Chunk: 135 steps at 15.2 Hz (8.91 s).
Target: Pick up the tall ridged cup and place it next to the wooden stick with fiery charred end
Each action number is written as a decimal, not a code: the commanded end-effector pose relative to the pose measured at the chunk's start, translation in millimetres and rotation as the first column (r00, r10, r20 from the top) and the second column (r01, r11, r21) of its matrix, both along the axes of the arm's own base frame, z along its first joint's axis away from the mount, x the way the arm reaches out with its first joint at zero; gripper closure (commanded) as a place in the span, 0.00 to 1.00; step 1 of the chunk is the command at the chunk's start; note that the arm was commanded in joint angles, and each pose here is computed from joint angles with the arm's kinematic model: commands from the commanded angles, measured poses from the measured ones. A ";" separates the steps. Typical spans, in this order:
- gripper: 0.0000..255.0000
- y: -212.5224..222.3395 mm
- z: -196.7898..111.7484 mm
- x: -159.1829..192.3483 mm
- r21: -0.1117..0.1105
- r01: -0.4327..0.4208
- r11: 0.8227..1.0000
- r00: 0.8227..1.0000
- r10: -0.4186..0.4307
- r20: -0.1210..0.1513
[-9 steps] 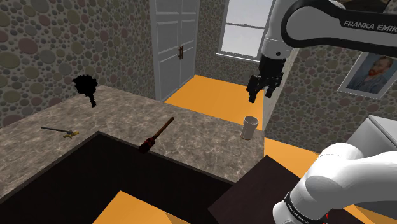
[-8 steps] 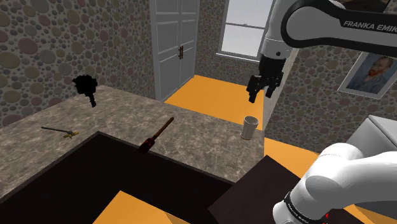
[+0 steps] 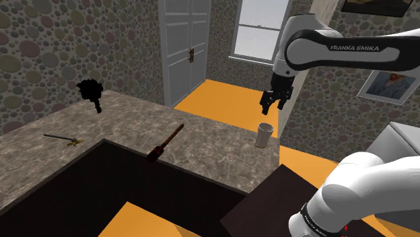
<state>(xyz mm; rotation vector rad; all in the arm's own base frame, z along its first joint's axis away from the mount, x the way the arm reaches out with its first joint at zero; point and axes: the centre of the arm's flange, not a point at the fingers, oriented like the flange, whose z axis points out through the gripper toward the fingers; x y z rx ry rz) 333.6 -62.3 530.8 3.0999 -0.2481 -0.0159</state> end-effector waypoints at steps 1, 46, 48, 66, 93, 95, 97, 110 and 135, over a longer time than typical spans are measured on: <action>0.00 -14.8 -17.4 8.3 -0.002 -0.005 1.000 1.000 0.005 0.002; 0.00 -338.9 -385.5 176.9 -0.035 -0.069 0.997 0.998 0.069 -0.001; 0.00 -338.8 -385.5 176.9 -0.035 -0.069 0.997 0.998 0.069 -0.001; 1.00 -338.8 -374.9 176.9 -0.035 -0.069 0.997 0.998 0.069 -0.001; 1.00 -338.9 -232.4 176.9 -0.035 -0.069 0.997 0.998 0.069 -0.001; 1.00 -338.9 -221.8 176.9 -0.035 -0.069 0.997 0.998 0.069 -0.001; 1.00 -338.9 -211.3 176.9 -0.035 -0.069 0.997 0.998 0.069 -0.001; 1.00 -338.9 -142.7 176.9 -0.035 -0.069 0.997 0.998 0.069 -0.001; 1.00 -98.1 -140.0 382.9 -0.035 -0.069 0.997 0.998 0.069 -0.001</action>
